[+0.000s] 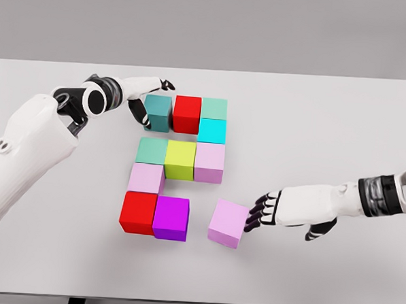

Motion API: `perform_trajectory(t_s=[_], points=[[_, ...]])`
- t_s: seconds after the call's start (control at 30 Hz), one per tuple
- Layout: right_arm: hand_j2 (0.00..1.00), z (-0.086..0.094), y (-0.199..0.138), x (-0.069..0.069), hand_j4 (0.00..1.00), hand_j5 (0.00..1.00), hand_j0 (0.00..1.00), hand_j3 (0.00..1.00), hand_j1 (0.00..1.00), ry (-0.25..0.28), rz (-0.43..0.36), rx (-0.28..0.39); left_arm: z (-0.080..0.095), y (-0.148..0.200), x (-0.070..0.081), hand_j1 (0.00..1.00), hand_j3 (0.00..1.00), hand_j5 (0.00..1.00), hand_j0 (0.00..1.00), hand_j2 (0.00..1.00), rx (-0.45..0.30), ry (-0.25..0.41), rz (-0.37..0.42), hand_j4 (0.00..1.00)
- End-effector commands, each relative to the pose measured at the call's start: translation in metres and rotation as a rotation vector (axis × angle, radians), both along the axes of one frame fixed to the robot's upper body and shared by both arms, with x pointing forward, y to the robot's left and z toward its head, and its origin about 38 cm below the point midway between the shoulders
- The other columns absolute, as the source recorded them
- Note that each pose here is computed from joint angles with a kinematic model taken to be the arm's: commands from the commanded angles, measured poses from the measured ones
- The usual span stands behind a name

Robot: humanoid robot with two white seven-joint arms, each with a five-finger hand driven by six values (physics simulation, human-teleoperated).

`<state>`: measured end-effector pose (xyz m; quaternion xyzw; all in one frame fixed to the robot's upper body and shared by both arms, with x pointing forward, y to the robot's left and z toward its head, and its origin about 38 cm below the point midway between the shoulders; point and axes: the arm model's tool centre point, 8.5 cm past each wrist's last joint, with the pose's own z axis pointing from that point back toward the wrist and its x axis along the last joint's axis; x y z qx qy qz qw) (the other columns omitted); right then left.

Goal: Assemble the squares on the desktop into the number 2

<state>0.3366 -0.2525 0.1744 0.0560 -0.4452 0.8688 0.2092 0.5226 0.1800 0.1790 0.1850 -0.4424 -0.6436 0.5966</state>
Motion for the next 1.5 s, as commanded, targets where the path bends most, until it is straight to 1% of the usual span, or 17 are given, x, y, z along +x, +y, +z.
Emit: perform_trajectory(t_s=[0.0,0.13,0.2,0.23,0.37,0.4,0.53,0.6,0.67,0.77,0.87,0.93,1.0,1.07,1.17,1.27,1.47], points=[[1.0,-0.001,0.0,-0.001,1.0,1.0,1.0,1.0,1.0,0.009,-0.002,0.003,0.002,0.0,0.0,1.0,1.0,1.0,1.0,1.0,0.0,-0.006,-0.006,1.0],[1.0,0.0,-0.003,0.0,1.0,1.0,1.0,1.0,1.0,-0.001,-0.005,-0.009,0.007,0.003,-0.001,1.0,1.0,1.0,1.0,1.0,-0.012,-0.012,-0.012,1.0],[1.0,0.003,-0.001,0.003,1.0,1.0,1.0,1.0,1.0,-0.012,-0.006,-0.002,0.017,0.007,-0.006,1.0,1.0,1.0,1.0,1.0,-0.014,-0.039,-0.03,1.0],[1.0,0.003,-0.002,0.003,1.0,1.0,1.0,1.0,1.0,-0.012,-0.007,-0.003,0.02,0.013,-0.007,1.0,1.0,1.0,1.0,1.0,-0.021,-0.038,-0.028,1.0],[1.0,0.001,-0.012,-0.001,1.0,1.0,1.0,1.0,1.0,-0.002,-0.02,-0.029,0.021,0.028,-0.007,1.0,1.0,1.0,1.0,1.0,-0.01,-0.037,-0.008,1.0],[1.0,0.0,-0.015,-0.002,1.0,1.0,1.0,1.0,1.0,-0.001,-0.023,-0.038,0.022,0.034,-0.008,1.0,1.0,1.0,1.0,1.0,-0.004,-0.037,-0.002,1.0],[1.0,-0.008,-0.019,-0.004,1.0,1.0,1.0,1.0,1.0,-0.011,-0.012,-0.087,0.038,0.069,-0.019,1.0,1.0,1.0,1.0,1.0,0.015,-0.051,0.006,1.0],[1.0,-0.01,-0.015,-0.004,1.0,1.0,1.0,1.0,1.0,-0.01,-0.006,-0.082,0.04,0.081,-0.022,1.0,1.0,1.0,1.0,1.0,0.037,-0.056,0.013,1.0],[1.0,-0.009,-0.015,-0.003,1.0,1.0,1.0,1.0,1.0,-0.014,-0.006,-0.083,0.035,0.096,-0.029,1.0,1.0,1.0,1.0,1.0,0.086,-0.057,-0.037,1.0],[1.0,-0.002,-0.012,0.003,1.0,1.0,1.0,1.0,1.0,-0.043,0.001,-0.086,0.037,0.106,-0.036,1.0,1.0,1.0,1.0,1.0,0.117,-0.08,-0.131,1.0],[1.0,0.004,-0.007,0.007,1.0,1.0,1.0,1.0,1.0,-0.061,0.01,-0.077,0.042,0.107,-0.043,1.0,1.0,1.0,1.0,1.0,0.123,-0.112,-0.259,1.0],[1.0,0.005,-0.001,0.008,1.0,1.0,1.0,1.0,1.0,-0.066,0.022,-0.067,0.044,0.104,-0.048,1.0,1.0,1.0,1.0,1.0,0.1,-0.124,-0.347,1.0],[1.0,0.005,0.001,0.009,1.0,1.0,1.0,1.0,1.0,-0.078,0.029,-0.073,0.041,0.101,-0.051,1.0,1.0,1.0,1.0,1.0,0.097,-0.126,-0.388,1.0],[1.0,0.008,0.001,0.012,1.0,1.0,1.0,1.0,1.0,-0.088,0.029,-0.073,0.031,0.105,-0.053,1.0,1.0,1.0,1.0,1.0,0.1,-0.104,-0.378,1.0],[1.0,0.01,0.004,0.017,1.0,1.0,1.0,1.0,1.0,-0.098,0.027,-0.069,0.02,0.118,-0.05,1.0,1.0,1.0,1.0,1.0,0.104,-0.073,-0.34,1.0],[1.0,0.012,0.009,0.021,1.0,1.0,1.0,1.0,1.0,-0.113,0.035,-0.066,0.019,0.119,-0.05,1.0,1.0,1.0,1.0,1.0,0.108,-0.071,-0.338,1.0],[1.0,0.017,0.016,0.028,1.0,1.0,1.0,1.0,1.0,-0.13,0.04,-0.055,0.005,0.129,-0.048,1.0,1.0,1.0,1.0,1.0,0.144,-0.045,-0.307,1.0]])
